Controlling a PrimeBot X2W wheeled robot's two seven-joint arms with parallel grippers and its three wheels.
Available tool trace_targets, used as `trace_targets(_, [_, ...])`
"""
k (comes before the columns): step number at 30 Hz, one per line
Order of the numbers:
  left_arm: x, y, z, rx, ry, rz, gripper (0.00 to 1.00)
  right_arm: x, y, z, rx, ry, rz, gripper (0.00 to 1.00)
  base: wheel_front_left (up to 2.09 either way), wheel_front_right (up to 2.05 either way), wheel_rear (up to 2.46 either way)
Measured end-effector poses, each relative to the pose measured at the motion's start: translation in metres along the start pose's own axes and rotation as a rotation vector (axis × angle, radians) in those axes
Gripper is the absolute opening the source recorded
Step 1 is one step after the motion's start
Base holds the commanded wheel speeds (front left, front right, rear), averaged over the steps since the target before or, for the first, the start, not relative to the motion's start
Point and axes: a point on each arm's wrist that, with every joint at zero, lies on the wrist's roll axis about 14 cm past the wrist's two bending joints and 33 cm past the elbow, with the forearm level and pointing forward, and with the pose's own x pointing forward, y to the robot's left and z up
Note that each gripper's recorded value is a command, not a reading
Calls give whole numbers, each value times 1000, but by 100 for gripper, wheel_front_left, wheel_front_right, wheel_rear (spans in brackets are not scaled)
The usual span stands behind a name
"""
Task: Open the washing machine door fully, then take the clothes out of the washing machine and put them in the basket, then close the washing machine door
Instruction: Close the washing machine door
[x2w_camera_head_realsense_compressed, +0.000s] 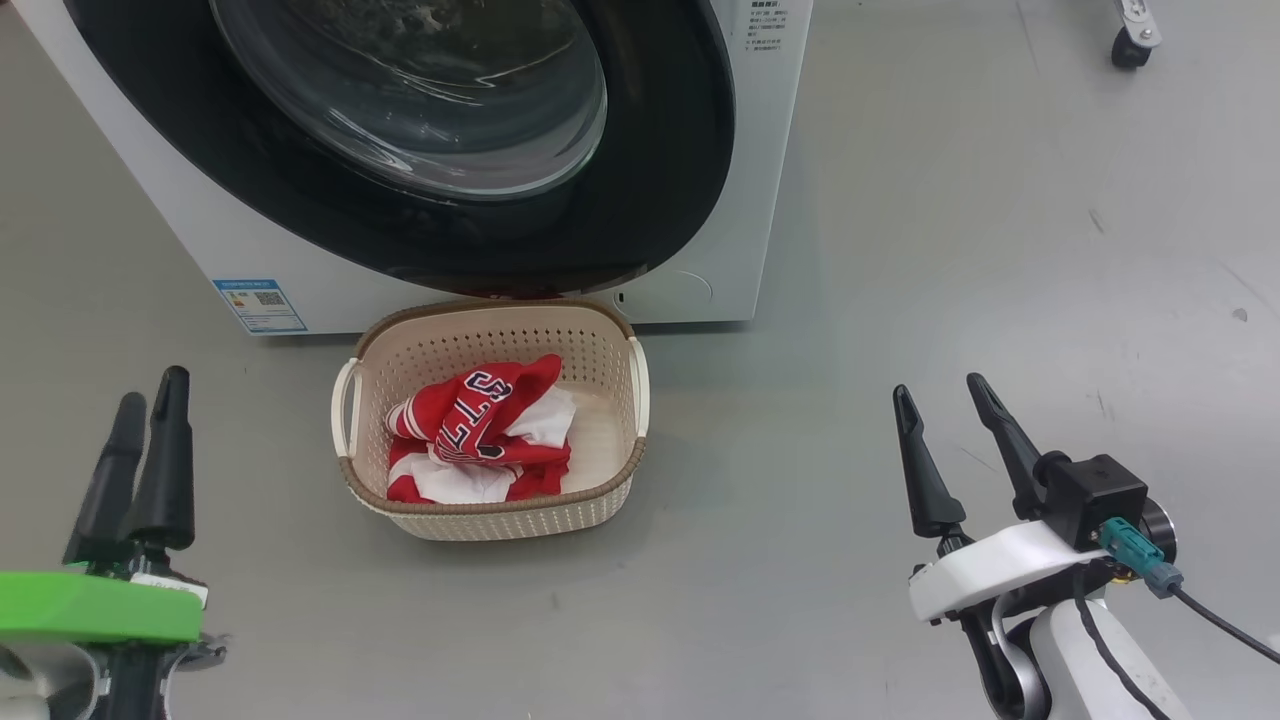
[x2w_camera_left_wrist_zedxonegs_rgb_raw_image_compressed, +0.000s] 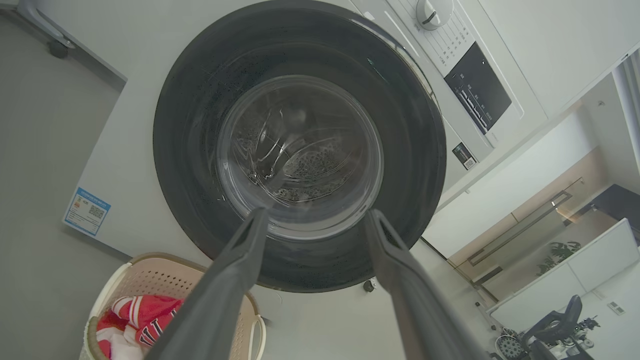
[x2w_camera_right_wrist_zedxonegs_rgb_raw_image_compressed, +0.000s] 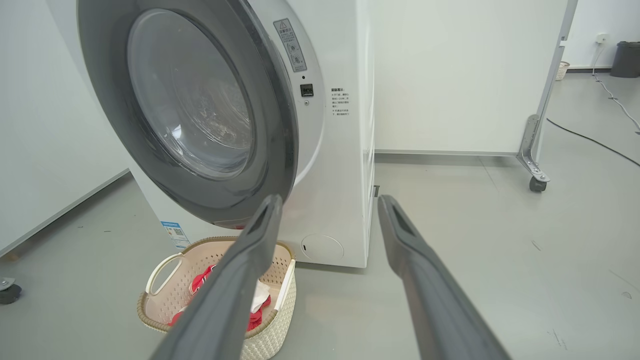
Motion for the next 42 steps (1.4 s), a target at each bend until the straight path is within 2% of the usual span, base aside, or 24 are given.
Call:
trace_targets(6, [-14,-1,11,365,-54,-5,100,-6,-7,8,-16,-20,-13,100,0,0,0])
trace_targets(12, [-29,2,8,612,-57,27,100,-13,-6,11,-25,-27,-14,100,0,0,0])
trace_targets(16, [-44,15,-6,713,-9,79,100,-21,-4,8,-25,-21,-13,100,0,0,0])
trace_targets(23, [-60,30,-30,805,68,133,100,-33,-5,1,-17,0,-26,100,0,0,0])
trace_targets(42, [-69,33,-53,784,94,176,100,-44,-13,-5,-12,17,-65,100,0,0,0])
